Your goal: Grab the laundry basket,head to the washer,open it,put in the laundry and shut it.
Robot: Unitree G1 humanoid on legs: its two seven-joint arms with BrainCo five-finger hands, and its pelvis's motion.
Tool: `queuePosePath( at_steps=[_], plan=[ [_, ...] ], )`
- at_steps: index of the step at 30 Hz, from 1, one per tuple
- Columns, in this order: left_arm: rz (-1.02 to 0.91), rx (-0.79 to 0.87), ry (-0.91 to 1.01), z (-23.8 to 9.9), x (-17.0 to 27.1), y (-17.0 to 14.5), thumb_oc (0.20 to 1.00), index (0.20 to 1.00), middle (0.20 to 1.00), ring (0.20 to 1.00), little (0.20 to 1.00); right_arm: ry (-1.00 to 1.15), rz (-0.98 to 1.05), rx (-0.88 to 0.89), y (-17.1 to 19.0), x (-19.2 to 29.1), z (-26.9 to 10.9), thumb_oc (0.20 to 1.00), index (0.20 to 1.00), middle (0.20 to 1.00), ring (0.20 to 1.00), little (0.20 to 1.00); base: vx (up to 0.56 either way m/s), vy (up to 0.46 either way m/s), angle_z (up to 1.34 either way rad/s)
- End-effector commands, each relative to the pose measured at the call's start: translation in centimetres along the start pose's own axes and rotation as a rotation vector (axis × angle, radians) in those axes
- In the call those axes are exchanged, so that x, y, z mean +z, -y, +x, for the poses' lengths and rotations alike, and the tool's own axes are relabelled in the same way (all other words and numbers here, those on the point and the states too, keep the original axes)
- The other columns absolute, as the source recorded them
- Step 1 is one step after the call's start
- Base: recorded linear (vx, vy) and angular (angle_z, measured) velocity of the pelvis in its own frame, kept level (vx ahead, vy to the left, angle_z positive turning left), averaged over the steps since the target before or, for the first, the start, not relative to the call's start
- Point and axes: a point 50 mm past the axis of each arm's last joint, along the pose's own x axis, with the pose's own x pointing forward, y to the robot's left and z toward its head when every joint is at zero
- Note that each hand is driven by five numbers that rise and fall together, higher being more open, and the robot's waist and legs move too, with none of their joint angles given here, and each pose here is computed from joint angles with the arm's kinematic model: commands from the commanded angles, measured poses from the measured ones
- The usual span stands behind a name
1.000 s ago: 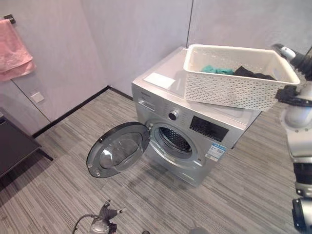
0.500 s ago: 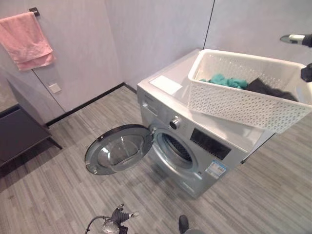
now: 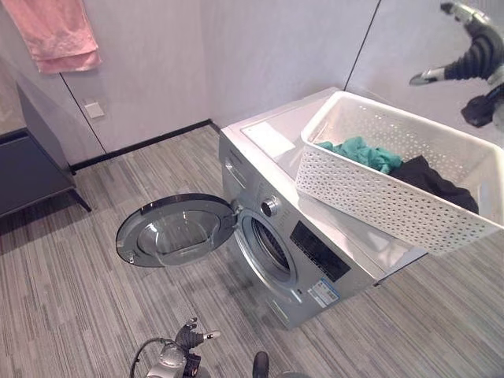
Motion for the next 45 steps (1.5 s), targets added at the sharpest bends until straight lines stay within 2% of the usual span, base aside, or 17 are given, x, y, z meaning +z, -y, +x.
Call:
queuePosePath(
  at_steps=[1,6,11,26,28,33,37,45],
  plan=[
    [0.04,-0.016,0.004,-0.3,-0.8,-0.5,1.0,1.0,1.0,1.0,1.0,-0.075,-0.007,-0.022,1.1,-1.2,0.4,1.0,1.0,1.0,1.0,1.0,0.11,0.213,-0.58],
    [0.021,-0.011,-0.074,-0.8,-3.0,-0.9,1.0,1.0,1.0,1.0,1.0,-0.133,-0.037,0.097,-1.2,-2.0,0.8,1.0,1.0,1.0,1.0,1.0,0.08,0.159,-0.38],
    [0.025,-0.008,-0.096,-0.9,-3.5,-1.0,1.0,1.0,1.0,1.0,1.0,-0.169,-0.065,0.153,-1.8,-2.9,0.4,1.0,1.0,1.0,1.0,1.0,0.04,0.057,0.0],
    [0.026,-0.054,-0.079,-0.7,-2.9,0.0,1.0,1.0,1.0,1.0,1.0,-0.253,-0.144,0.267,-2.3,-4.0,0.5,1.0,1.0,1.0,1.0,1.0,0.01,0.002,0.07],
    [0.029,-0.062,-0.101,-0.9,-3.5,0.0,1.0,1.0,1.0,1.0,1.0,-0.333,-0.158,0.324,-3.7,-5.4,0.2,1.0,1.0,1.0,1.0,1.0,0.07,-0.044,0.03],
    [0.037,-0.067,-0.103,-1.0,-3.7,0.0,1.0,1.0,1.0,1.0,1.0,-0.412,-0.165,0.355,-4.8,-6.8,-0.3,1.0,1.0,1.0,1.0,1.0,0.03,-0.009,0.08],
    [0.052,-0.063,-0.103,-1.1,-3.9,-0.4,1.0,1.0,1.0,1.0,1.0,-0.476,-0.243,0.417,-5.1,-8.0,-1.0,1.0,1.0,1.0,1.0,1.0,0.04,-0.022,0.09],
    [0.034,-0.049,-0.119,-1.2,-4.3,-0.9,1.0,1.0,1.0,1.0,1.0,-0.517,-0.312,0.509,-6.3,-9.3,-2.2,1.0,1.0,1.0,1.0,1.0,0.03,-0.021,0.15]
  ],
)
